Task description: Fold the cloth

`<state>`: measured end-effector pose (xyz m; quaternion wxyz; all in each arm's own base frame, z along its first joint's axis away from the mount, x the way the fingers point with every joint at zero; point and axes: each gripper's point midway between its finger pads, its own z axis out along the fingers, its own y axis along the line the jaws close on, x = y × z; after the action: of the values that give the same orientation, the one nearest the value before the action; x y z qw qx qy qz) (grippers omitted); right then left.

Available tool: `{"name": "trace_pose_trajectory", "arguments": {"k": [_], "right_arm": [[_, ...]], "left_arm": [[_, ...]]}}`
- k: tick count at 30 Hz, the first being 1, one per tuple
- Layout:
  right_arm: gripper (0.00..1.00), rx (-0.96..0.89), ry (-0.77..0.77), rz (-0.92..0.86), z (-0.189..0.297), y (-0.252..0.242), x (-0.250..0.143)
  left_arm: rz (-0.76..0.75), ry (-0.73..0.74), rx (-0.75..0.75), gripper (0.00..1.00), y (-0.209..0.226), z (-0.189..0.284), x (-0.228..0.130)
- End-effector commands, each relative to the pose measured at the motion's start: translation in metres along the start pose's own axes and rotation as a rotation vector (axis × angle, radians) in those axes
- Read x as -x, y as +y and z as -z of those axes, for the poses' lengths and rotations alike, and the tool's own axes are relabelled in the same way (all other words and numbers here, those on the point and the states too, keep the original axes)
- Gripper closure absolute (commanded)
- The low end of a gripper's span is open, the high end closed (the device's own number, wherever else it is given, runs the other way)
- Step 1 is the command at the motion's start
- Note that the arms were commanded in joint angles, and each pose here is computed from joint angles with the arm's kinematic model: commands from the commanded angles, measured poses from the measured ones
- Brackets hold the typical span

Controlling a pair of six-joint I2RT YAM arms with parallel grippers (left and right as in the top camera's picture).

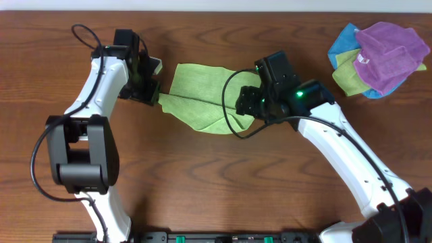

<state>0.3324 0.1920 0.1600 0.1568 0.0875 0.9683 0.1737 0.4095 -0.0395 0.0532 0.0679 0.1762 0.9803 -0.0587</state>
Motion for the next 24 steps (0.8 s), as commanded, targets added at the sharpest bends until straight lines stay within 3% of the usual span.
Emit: {"name": "trace_pose_trajectory", "arguments": {"k": [1, 8, 17, 24], "right_arm": [[0.30, 0.017, 0.001, 0.029, 0.003, 0.004, -0.003], [0.30, 0.033, -0.023, 0.096, 0.003, 0.008, 0.003], [0.30, 0.046, -0.043, 0.145, 0.003, 0.012, 0.007], [0.32, 0.046, -0.042, 0.148, 0.003, 0.012, 0.007]], "left_arm": [[-0.038, 0.026, -0.011, 0.43, 0.005, -0.020, -0.001], [-0.011, 0.008, -0.135, 0.43, -0.008, -0.060, 0.008], [0.027, -0.059, -0.218, 0.44, -0.020, -0.060, 0.024], [0.054, -0.056, -0.269, 0.61, -0.029, -0.058, 0.023]]}}
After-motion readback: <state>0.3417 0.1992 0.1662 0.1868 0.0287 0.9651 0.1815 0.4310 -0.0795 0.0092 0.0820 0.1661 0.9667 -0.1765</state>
